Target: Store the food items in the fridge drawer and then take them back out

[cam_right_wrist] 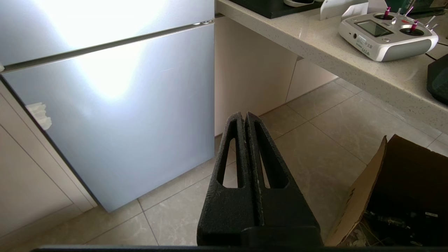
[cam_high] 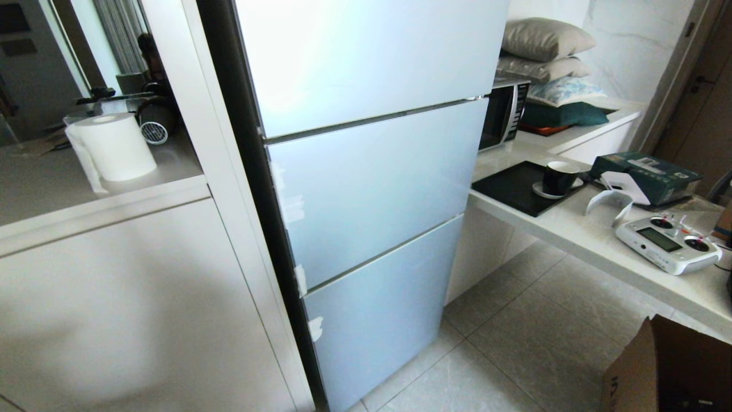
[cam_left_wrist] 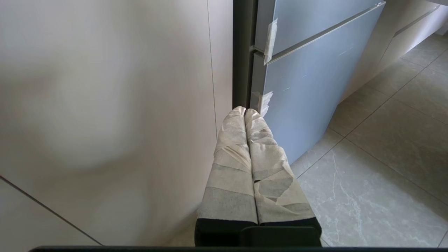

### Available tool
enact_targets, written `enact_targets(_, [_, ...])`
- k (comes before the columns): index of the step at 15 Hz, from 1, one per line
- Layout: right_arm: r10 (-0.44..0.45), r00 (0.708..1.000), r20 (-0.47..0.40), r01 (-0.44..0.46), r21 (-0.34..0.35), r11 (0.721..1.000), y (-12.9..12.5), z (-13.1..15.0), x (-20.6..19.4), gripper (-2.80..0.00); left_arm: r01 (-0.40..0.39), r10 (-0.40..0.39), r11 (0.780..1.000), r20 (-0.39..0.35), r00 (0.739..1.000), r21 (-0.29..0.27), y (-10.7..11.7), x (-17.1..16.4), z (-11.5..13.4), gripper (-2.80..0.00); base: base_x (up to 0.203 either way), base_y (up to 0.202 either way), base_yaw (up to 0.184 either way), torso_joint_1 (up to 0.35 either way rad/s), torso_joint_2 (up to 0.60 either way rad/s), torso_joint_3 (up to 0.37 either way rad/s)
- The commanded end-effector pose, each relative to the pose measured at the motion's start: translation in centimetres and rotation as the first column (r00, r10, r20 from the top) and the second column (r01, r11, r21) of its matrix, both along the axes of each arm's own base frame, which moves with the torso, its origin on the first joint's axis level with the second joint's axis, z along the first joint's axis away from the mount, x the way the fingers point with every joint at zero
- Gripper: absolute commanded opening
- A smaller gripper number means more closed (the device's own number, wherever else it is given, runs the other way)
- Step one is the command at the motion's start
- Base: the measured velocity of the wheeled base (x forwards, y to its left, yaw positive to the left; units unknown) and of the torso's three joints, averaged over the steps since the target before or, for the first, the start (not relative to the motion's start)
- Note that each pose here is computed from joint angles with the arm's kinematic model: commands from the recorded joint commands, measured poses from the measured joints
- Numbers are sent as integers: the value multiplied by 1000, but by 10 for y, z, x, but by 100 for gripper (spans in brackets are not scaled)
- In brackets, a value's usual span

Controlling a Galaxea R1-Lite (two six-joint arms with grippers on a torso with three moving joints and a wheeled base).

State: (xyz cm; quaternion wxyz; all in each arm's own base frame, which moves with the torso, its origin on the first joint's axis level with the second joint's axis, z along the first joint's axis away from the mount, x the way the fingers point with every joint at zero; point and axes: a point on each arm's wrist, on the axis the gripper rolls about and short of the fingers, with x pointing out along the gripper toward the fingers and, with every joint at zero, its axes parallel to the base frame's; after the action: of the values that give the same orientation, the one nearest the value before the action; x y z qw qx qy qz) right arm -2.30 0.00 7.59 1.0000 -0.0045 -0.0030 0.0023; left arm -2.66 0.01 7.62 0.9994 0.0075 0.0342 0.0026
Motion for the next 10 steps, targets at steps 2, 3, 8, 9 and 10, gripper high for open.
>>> enact_targets(2, [0,1000,-1,0,0,1000,0,0,0,-280,-2,2,1000,-1,1000,-7,0,0,0,-280,0,0,0,0,0,0])
enact_targets(3, [1,1000,-2,-1,0,1000,0,0,0,-280,-2,2,1000,1,1000,-7,0,0,0,-280,0,0,0,0,0,0])
enact_targets(8, [1,1000,-3,-1,0,1000,0,0,0,-280,-2,2,1000,1,1000,-7,0,0,0,-280,0,0,0,0,0,0])
enact_targets(9, [1,1000,-3,-1,0,1000,0,0,0,-280,-2,2,1000,1,1000,-8,0,0,0,-280,0,0,0,0,0,0])
enact_targets(10, [1,1000,-1,-1,0,1000,0,0,0,-280,-2,3,1000,6,1000,-9,0,0,1,-280,0,0,0,0,0,0])
